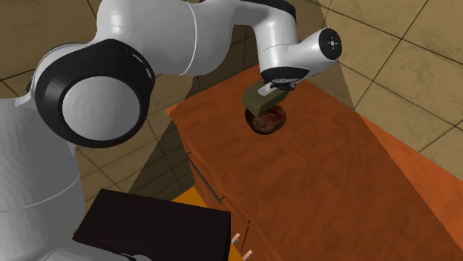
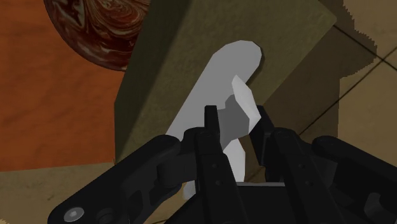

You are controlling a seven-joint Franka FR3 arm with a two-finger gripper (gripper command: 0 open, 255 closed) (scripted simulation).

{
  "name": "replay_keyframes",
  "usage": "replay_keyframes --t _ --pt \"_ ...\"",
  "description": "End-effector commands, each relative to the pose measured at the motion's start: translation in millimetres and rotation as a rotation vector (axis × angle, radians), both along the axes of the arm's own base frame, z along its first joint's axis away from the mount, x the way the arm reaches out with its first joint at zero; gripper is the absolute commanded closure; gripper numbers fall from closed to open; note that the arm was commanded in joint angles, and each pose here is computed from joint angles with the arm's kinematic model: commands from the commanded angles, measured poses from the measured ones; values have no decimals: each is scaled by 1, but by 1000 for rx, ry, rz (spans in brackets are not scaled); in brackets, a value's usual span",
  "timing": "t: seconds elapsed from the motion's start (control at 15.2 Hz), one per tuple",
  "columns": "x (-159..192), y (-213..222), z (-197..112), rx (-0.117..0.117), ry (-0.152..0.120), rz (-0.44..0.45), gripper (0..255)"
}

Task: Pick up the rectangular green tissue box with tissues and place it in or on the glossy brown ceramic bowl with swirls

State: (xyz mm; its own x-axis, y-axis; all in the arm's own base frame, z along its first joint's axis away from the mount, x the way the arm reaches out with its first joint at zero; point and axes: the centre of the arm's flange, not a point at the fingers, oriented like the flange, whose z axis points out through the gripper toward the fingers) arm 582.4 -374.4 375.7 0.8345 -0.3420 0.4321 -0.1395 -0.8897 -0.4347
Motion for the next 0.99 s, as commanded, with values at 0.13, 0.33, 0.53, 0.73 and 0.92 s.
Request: replay_keyframes --t 0.13,0.33,0.53,0.73,0.92 --pt "-1 0 -21 0 0 0 255" --pt "-1 0 -37 0 0 0 255" --pt "-1 0 -53 0 0 0 255" --pt "-1 0 -66 0 0 0 255" --pt "-1 0 -66 0 0 0 255"
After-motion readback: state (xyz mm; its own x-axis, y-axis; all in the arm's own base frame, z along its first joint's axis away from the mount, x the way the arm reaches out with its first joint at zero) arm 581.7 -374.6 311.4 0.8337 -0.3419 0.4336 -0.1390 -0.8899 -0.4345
